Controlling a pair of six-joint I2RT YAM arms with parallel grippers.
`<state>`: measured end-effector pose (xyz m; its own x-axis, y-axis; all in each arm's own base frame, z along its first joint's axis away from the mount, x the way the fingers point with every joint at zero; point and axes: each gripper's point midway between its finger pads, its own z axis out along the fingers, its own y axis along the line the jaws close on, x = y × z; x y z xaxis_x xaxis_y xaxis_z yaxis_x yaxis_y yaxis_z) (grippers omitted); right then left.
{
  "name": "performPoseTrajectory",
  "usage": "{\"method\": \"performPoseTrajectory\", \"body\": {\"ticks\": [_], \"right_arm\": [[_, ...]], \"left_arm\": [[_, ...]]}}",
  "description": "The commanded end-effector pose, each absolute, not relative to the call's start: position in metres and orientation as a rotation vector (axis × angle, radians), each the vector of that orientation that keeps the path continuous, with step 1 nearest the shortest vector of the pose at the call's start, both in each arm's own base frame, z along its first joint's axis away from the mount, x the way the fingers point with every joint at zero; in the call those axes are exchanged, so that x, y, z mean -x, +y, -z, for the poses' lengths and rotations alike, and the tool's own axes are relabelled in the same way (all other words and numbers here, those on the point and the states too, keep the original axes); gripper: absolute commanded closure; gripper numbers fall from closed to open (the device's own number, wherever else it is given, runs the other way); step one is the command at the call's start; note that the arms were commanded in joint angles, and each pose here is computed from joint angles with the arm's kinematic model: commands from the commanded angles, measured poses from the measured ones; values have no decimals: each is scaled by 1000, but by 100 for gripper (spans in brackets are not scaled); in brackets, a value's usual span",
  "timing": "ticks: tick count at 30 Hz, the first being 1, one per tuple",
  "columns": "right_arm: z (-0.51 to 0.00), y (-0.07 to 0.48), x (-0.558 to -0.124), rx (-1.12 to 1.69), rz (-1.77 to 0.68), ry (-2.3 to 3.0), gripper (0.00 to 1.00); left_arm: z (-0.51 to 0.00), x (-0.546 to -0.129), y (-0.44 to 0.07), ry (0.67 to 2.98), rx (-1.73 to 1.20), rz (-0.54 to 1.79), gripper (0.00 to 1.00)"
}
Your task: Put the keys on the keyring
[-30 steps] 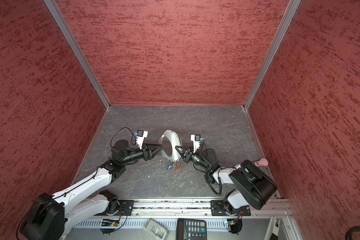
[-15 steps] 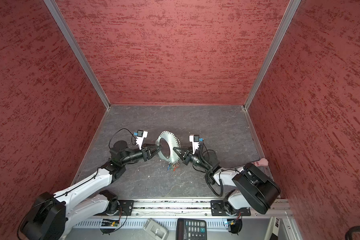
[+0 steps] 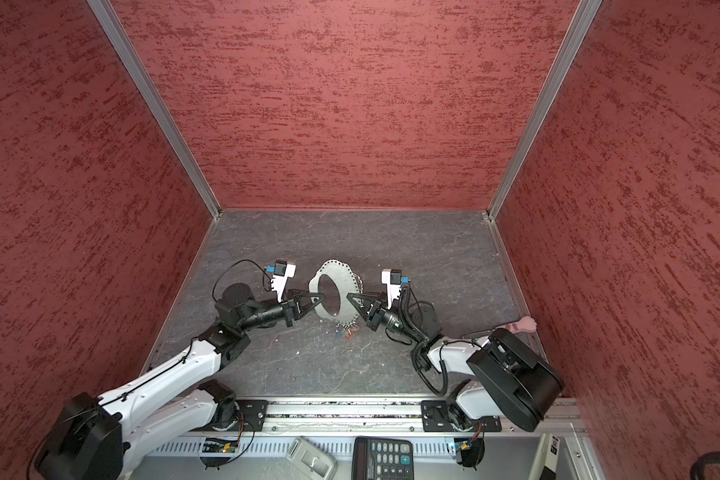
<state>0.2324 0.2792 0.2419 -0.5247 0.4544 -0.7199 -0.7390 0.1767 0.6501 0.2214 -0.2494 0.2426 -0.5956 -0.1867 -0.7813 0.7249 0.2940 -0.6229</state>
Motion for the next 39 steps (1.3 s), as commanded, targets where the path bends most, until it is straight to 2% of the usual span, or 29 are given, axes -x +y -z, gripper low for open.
{"method": "performPoseTrajectory", "body": {"ticks": [1, 5, 8, 10, 14, 17, 19, 21, 24, 31, 39], "right_arm": [[-242, 274, -240, 243, -1497, 1471, 89], [-238, 266, -241, 211, -1456, 1461, 77], [-234, 258, -242, 202, -1395, 1471, 61], [-226, 250, -248, 179, -1305, 1517, 46], [-203, 226, -268, 119, -1008, 1686, 35], [-193, 203, -275, 117, -779, 1774, 34], [-192, 191, -275, 125, -687, 1796, 33], [-191, 182, -273, 126, -626, 1809, 33], [-191, 174, -271, 126, -581, 1819, 33], [-194, 165, -269, 123, -534, 1812, 33], [-196, 154, -268, 136, -448, 1818, 32]], "left_arm": [[-271, -209, -257, 1647, -595, 1430, 100], [-269, -209, -256, 1685, -605, 1380, 100], [-262, -217, -251, 1766, -608, 1257, 100], [-253, -223, -244, 1857, -620, 1140, 100], [-234, -240, -226, 2076, -640, 859, 100], [-207, -252, -202, 2325, -671, 552, 100], [-198, -252, -193, 2440, -802, 304, 100], [-188, -248, -183, 2493, -1000, -9, 100], [-191, -250, -175, 2464, -1174, -272, 100], [-218, -272, -186, 2385, -1134, -174, 100], [-228, -342, -165, 2358, -769, -208, 100]]}}
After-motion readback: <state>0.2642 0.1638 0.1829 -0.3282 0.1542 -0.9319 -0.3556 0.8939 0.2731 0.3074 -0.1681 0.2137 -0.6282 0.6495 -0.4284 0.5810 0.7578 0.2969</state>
